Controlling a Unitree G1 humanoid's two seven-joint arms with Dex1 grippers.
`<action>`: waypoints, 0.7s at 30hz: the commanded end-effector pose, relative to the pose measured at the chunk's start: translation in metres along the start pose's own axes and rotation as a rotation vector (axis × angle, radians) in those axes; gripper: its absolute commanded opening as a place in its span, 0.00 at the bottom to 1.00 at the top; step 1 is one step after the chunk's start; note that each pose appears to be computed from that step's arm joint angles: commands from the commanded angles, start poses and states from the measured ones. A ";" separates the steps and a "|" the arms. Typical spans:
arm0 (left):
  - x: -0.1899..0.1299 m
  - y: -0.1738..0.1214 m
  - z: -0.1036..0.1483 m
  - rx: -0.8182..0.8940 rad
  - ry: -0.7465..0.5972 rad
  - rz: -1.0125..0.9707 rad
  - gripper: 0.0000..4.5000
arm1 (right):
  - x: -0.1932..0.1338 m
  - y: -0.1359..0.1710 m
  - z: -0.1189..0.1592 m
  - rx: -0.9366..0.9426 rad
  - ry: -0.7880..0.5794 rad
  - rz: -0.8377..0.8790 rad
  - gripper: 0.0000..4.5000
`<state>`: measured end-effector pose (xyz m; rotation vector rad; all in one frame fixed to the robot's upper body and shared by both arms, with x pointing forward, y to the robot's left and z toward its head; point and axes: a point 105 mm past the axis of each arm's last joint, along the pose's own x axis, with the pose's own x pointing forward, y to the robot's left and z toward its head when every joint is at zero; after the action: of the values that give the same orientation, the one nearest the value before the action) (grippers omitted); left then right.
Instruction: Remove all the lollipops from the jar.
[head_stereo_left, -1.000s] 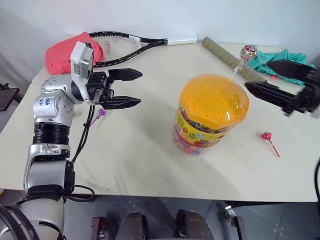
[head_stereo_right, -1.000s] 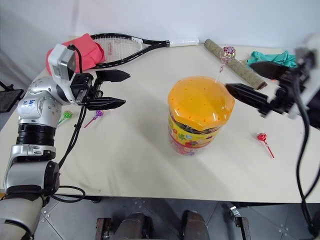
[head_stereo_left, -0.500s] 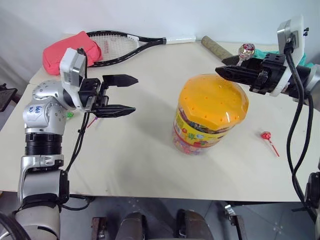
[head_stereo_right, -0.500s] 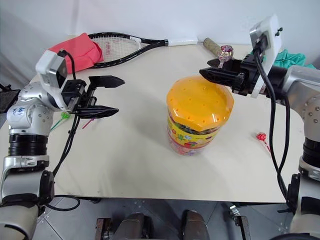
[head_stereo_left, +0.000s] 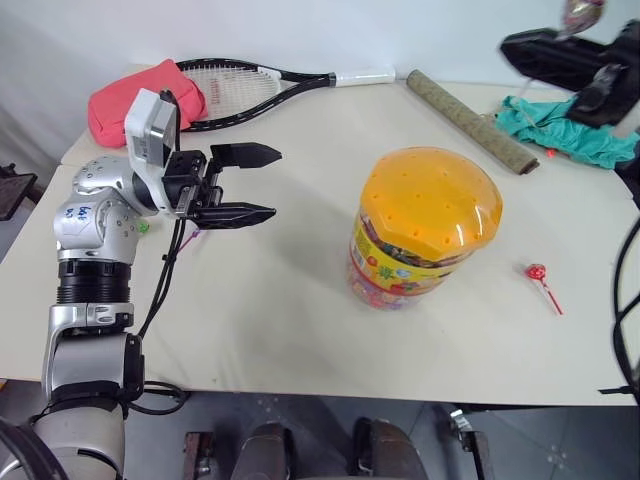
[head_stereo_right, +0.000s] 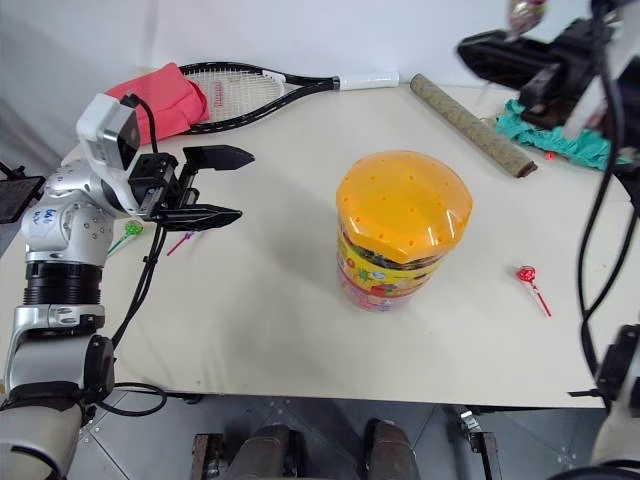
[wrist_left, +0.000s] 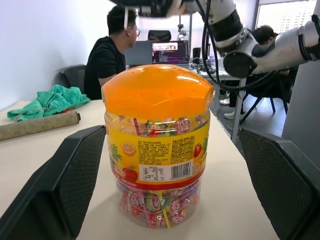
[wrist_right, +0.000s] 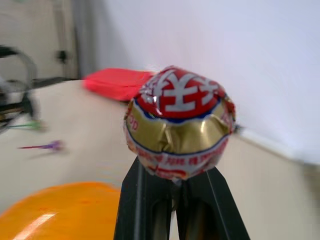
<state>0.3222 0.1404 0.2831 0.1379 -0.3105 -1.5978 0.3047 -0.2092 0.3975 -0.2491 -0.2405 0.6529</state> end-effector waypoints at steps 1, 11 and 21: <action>0.003 -0.005 0.011 0.055 -0.003 -0.066 1.00 | -0.026 -0.031 -0.003 -0.005 0.079 -0.167 0.00; -0.005 -0.012 0.010 0.041 0.021 -0.062 1.00 | -0.129 -0.091 -0.158 0.202 0.656 -0.512 0.00; -0.017 -0.018 0.017 0.030 0.044 -0.052 1.00 | -0.203 -0.100 -0.246 0.336 0.906 -0.733 0.00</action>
<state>0.3162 0.1578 0.2837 0.1643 -0.2603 -1.5612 0.2782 -0.4454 0.1603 -0.0762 0.6561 -0.1680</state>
